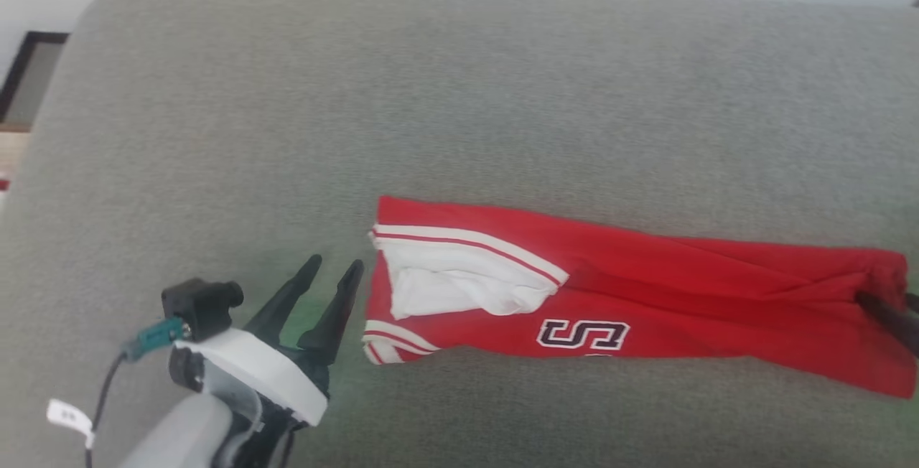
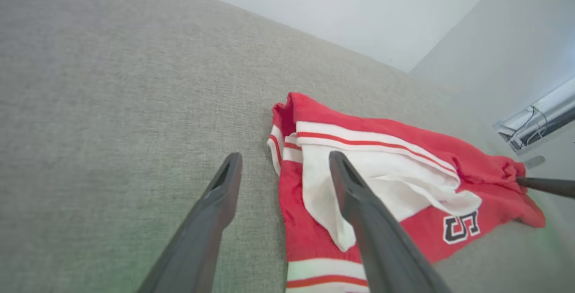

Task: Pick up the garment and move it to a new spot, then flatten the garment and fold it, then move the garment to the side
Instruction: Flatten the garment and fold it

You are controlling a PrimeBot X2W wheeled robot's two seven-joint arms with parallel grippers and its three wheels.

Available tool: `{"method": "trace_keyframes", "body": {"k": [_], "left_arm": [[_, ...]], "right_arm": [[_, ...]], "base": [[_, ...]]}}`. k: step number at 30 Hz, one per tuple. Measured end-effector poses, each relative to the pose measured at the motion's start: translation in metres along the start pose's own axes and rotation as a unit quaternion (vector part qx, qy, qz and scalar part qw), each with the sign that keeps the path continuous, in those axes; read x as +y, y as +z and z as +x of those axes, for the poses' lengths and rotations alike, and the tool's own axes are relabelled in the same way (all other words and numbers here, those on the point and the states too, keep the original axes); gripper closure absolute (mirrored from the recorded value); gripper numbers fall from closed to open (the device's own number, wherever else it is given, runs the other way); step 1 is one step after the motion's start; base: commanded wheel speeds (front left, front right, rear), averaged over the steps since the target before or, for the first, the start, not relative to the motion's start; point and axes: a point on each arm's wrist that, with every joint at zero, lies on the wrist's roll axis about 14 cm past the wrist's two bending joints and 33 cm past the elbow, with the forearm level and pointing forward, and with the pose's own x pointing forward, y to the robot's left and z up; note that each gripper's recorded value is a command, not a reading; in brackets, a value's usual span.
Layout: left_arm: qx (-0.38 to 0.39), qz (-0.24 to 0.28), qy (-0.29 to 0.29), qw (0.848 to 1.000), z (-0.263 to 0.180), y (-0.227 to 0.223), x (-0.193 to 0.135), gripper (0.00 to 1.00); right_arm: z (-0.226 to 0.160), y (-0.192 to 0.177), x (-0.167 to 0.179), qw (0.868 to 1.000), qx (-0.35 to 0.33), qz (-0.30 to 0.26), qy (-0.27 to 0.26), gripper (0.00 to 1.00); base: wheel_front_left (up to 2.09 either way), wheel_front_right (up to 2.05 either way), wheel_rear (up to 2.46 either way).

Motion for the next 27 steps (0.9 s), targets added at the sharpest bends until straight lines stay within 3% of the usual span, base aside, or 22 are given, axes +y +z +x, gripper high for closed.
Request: {"method": "trace_keyframes", "body": {"k": [2, 5, 10, 18, 19, 20, 21, 22, 27], "left_arm": [[-0.021, -0.014, 0.026, 0.999, -0.006, 0.001, 0.007, 0.0], [-0.042, 0.008, 0.066, 0.997, -0.022, 0.002, 0.022, 0.0], [-0.092, 0.087, 0.095, 0.987, -0.036, 0.031, 0.031, 0.0], [-0.137, 0.134, 0.122, 0.974, -0.048, 0.048, 0.023, 0.0], [-0.136, 0.131, 0.123, 0.974, -0.048, 0.045, 0.023, 0.0], [-0.134, 0.128, 0.123, 0.975, -0.048, 0.043, 0.022, 0.0], [-0.132, 0.128, 0.123, 0.975, -0.048, 0.041, 0.022, 0.0], [-0.132, 0.128, 0.123, 0.975, -0.048, 0.041, 0.022, 0.0], [-0.134, 0.127, 0.118, 0.976, -0.044, 0.042, 0.02, 0.0]], "right_arm": [[0.005, -0.001, 0.001, 1.0, 0.012, 0.004, 0.001, 0.0], [0.013, -0.009, 0.004, 0.999, 0.051, 0.002, 0.001, 0.0], [0.016, -0.012, 0.008, 0.997, 0.079, -0.006, 0.0, 0.0], [0.018, -0.014, 0.016, 0.996, 0.092, -0.014, 0.002, 0.0], [0.017, -0.014, 0.016, 0.996, 0.091, -0.011, 0.0, 0.23], [0.017, -0.014, 0.015, 0.996, 0.09, -0.009, 0.0, 0.61], [0.017, -0.014, 0.016, 0.996, 0.089, -0.006, -0.001, 0.75], [0.017, -0.014, 0.015, 0.996, 0.086, -0.003, -0.002, 1.0], [0.011, -0.008, 0.009, 0.998, 0.056, 0.021, -0.009, 1.0]], "base": [[0.0, 0.0, 0.0], [0.0, 0.0, 0.0], [0.0, 0.0, 0.0], [0.0, 0.0, 0.0], [0.0, 0.0, 0.0], [0.0, 0.0, 0.0], [0.0, 0.0, 0.0], [0.0, 0.0, 0.0], [0.0, 0.0, 0.0]]}}
